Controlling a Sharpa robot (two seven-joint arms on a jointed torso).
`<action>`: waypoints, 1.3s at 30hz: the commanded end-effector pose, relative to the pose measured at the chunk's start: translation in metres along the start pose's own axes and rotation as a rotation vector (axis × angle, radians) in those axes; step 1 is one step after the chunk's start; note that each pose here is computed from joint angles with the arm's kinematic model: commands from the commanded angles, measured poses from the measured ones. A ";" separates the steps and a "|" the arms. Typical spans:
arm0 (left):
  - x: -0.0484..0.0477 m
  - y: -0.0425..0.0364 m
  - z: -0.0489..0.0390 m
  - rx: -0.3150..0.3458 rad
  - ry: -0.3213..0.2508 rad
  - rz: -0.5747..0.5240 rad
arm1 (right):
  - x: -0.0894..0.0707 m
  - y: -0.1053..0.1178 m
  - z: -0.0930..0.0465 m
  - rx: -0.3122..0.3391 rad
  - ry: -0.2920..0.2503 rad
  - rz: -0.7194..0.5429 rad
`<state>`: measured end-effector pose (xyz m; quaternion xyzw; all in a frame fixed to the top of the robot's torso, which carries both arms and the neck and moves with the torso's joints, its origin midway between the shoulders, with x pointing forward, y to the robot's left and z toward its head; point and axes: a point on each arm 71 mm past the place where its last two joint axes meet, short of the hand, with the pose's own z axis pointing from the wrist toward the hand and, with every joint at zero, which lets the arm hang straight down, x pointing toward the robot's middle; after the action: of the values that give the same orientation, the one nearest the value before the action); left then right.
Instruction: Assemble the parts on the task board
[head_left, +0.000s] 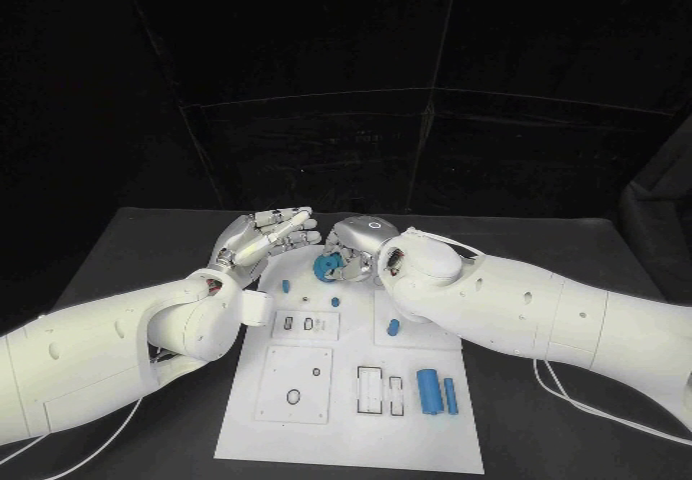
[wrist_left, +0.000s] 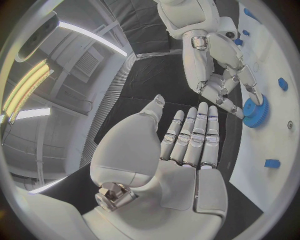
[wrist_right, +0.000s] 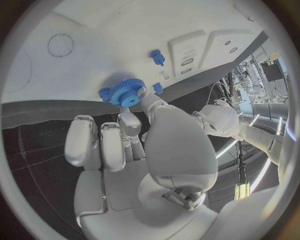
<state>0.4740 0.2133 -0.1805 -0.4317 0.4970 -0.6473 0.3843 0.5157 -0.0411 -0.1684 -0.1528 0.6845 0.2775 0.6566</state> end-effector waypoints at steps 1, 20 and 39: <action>0.0011 -0.0020 0.0008 0.017 0.006 0.003 | 0.003 0.002 0.001 -0.016 0.032 -0.018; 0.0001 -0.0017 0.0012 0.015 0.004 0.004 | 0.006 -0.001 0.003 0.000 0.046 -0.029; -0.0012 -0.0014 0.0016 0.014 0.002 0.006 | 0.008 -0.012 -0.002 0.038 0.070 -0.018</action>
<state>0.4757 0.2151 -0.1810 -0.4326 0.4964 -0.6452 0.3874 0.5199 -0.0497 -0.1797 -0.1623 0.7112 0.2527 0.6356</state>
